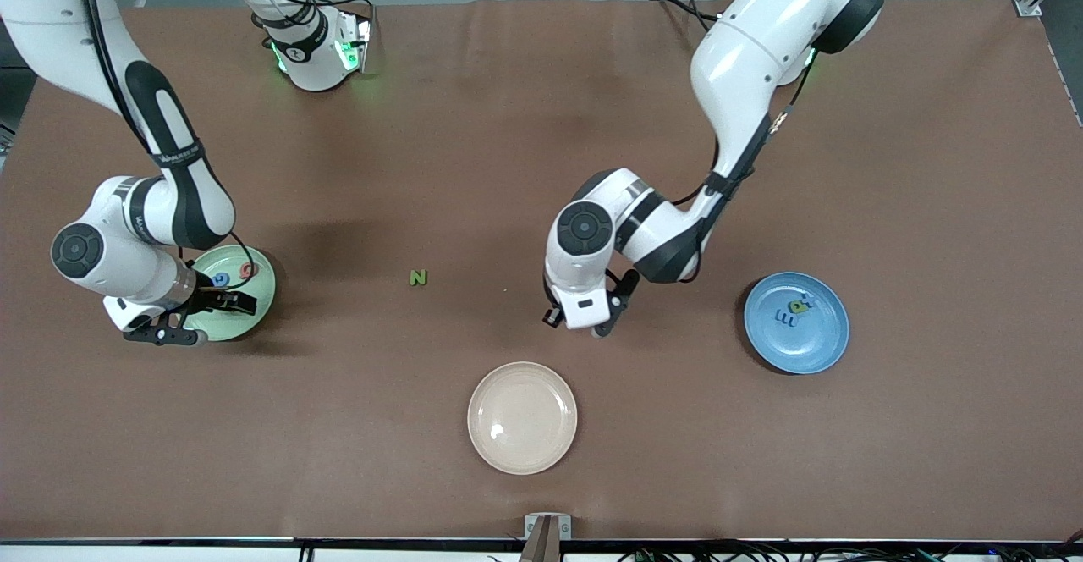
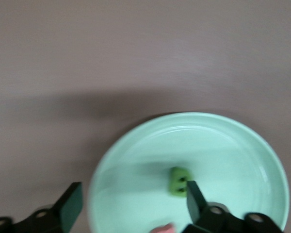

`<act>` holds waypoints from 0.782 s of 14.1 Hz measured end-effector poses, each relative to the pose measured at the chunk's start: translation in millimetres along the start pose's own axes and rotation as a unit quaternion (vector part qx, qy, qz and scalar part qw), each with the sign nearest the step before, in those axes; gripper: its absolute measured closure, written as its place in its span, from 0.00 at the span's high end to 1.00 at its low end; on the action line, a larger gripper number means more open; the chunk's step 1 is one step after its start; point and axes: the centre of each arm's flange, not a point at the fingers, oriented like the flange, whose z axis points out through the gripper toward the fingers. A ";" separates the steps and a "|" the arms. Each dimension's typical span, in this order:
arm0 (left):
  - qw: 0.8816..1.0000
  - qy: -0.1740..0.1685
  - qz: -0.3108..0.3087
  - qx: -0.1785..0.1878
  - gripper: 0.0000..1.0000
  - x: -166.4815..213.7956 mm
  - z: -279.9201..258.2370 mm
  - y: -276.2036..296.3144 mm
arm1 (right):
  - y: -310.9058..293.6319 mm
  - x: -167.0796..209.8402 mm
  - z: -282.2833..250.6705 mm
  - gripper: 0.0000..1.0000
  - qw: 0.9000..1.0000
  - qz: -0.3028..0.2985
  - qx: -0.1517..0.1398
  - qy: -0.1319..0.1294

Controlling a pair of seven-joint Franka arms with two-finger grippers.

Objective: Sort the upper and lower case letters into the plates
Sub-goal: 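Drop the u on the blue plate while the right gripper grasps the green N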

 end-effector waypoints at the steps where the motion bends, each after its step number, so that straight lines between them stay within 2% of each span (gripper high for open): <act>1: 1.000 0.005 0.004 0.006 0.28 16.2 -15.3 -0.2 | -27.7 -0.6 -16.5 1.00 1.000 -0.023 -0.001 0.001; 4: 0.999 0.017 0.002 0.035 0.28 63.2 -51.8 -6.7 | -127.8 -19.1 -47.9 1.00 0.996 -0.089 -0.005 -0.018; 7: 0.996 0.023 0.015 0.089 0.28 108.7 -73.4 -23.1 | -216.4 -49.4 -48.0 1.00 0.993 -0.108 -0.014 -0.038; 11: 0.991 0.013 0.035 0.131 0.28 189.8 -75.3 -51.4 | -303.6 -84.7 -37.3 1.00 0.995 -0.095 -0.015 -0.018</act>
